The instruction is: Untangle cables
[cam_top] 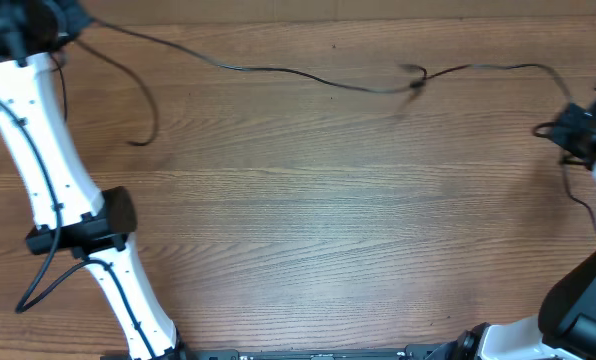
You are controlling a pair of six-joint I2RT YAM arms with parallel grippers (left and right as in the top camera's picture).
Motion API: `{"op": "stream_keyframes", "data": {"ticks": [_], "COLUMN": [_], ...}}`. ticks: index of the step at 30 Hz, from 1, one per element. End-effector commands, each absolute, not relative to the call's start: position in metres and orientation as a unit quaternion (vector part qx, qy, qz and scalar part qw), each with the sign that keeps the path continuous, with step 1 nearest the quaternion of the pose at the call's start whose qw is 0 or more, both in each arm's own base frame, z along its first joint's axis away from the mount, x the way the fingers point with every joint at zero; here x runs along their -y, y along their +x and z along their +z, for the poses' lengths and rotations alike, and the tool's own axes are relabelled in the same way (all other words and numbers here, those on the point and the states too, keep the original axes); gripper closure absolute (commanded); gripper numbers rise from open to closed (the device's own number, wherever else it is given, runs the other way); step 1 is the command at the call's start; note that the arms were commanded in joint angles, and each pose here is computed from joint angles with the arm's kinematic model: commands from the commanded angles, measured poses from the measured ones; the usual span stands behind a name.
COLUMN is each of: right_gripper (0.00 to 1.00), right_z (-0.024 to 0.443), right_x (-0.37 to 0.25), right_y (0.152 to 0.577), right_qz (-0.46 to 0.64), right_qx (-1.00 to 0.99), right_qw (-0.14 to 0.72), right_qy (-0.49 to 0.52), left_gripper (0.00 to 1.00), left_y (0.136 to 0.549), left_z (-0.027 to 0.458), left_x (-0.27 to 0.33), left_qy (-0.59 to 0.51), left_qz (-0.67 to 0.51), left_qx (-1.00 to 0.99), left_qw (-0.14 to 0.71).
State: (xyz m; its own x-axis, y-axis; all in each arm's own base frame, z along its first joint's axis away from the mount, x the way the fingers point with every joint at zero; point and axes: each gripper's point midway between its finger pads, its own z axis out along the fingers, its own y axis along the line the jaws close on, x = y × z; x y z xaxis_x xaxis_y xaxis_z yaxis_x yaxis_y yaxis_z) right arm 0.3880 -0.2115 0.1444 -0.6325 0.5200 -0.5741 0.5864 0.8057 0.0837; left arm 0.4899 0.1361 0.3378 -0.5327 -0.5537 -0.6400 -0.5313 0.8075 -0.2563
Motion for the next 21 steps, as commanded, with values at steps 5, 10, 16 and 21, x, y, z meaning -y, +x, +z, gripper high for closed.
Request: {"op": "stream_keyframes", "data": {"ticks": [5, 10, 16, 21], "right_gripper": [0.96, 0.96, 0.96, 0.96], "right_z": [0.145, 0.142, 0.126, 0.125], "right_x": [0.256, 0.297, 0.311, 0.272], "right_y": [0.36, 0.321, 0.298, 0.337], "right_qz": [-0.084, -0.187, -0.14, 0.0], "right_qx": [-0.88, -0.854, -0.808, -0.832], "right_qw": [0.293, 0.251, 0.24, 0.272], "right_qy": [0.363, 0.416, 0.52, 0.484], "left_gripper": [0.96, 0.96, 0.96, 0.96], "left_y": [0.483, 0.478, 0.47, 0.49], "left_z": [0.344, 0.346, 0.353, 0.345], "left_x": [-0.152, -0.166, -0.199, -0.165], "left_qy": [-0.312, -0.328, -0.358, -0.318], "left_qz": [0.004, 0.043, 0.097, -0.014], "left_qx": [-0.871, -0.863, -0.841, -0.864], "left_qw": [0.379, 0.381, 0.394, 0.39]}}
